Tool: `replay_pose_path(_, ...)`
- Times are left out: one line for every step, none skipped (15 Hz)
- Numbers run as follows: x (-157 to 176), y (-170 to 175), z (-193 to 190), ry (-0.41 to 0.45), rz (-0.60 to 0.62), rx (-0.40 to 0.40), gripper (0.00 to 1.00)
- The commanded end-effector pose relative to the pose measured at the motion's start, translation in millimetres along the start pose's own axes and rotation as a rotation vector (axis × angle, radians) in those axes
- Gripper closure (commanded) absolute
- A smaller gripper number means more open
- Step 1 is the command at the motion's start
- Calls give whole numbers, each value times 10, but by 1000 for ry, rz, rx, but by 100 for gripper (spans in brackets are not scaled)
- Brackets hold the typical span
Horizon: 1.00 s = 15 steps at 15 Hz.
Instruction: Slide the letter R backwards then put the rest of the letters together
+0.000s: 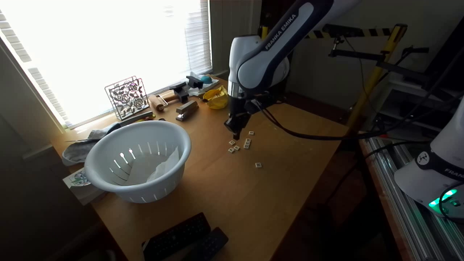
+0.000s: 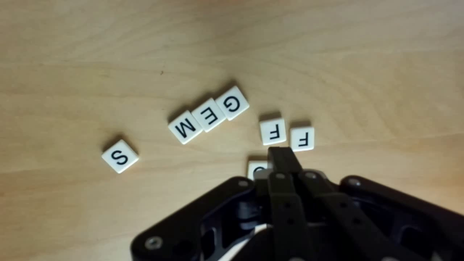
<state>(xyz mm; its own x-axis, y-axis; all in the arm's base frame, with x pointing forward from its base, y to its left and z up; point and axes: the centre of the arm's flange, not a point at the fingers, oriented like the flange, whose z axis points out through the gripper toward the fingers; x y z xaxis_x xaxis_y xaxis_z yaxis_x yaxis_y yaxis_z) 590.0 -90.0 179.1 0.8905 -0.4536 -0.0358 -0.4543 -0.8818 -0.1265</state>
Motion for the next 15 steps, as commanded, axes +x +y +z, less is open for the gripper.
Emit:
replay_pose_path(-11, 239, -117, 23, 0, -3, 100)
replay_pose_path(11, 319, -128, 29, -18, -17, 100)
replay_pose_path(25, 397, -140, 39, -36, -38, 100)
replay_pose_path(38, 466, -142, 42, -56, -53, 100)
replay_pose_path(48, 542, -141, 53, -84, -71, 100)
replay_pose_path(65, 603, -139, 57, -107, -83, 100)
replay_pose_path(76, 657, -139, 61, -131, -100, 100)
replay_pose_path(78, 704, -139, 60, -160, -112, 100)
replay_pose_path(68, 742, -137, 55, -187, -122, 100)
replay_pose_path(60, 772, -132, 47, -210, -131, 100)
replay_pose_path(57, 791, -110, 23, -231, -136, 100)
replay_pose_path(49, 807, -88, 14, -245, -148, 100)
replay_pose_path(35, 811, -75, 2, -264, -151, 100)
replay_pose_path(20, 815, -59, -6, -282, -159, 100)
replay_pose_path(8, 816, -44, -12, -297, -165, 100)
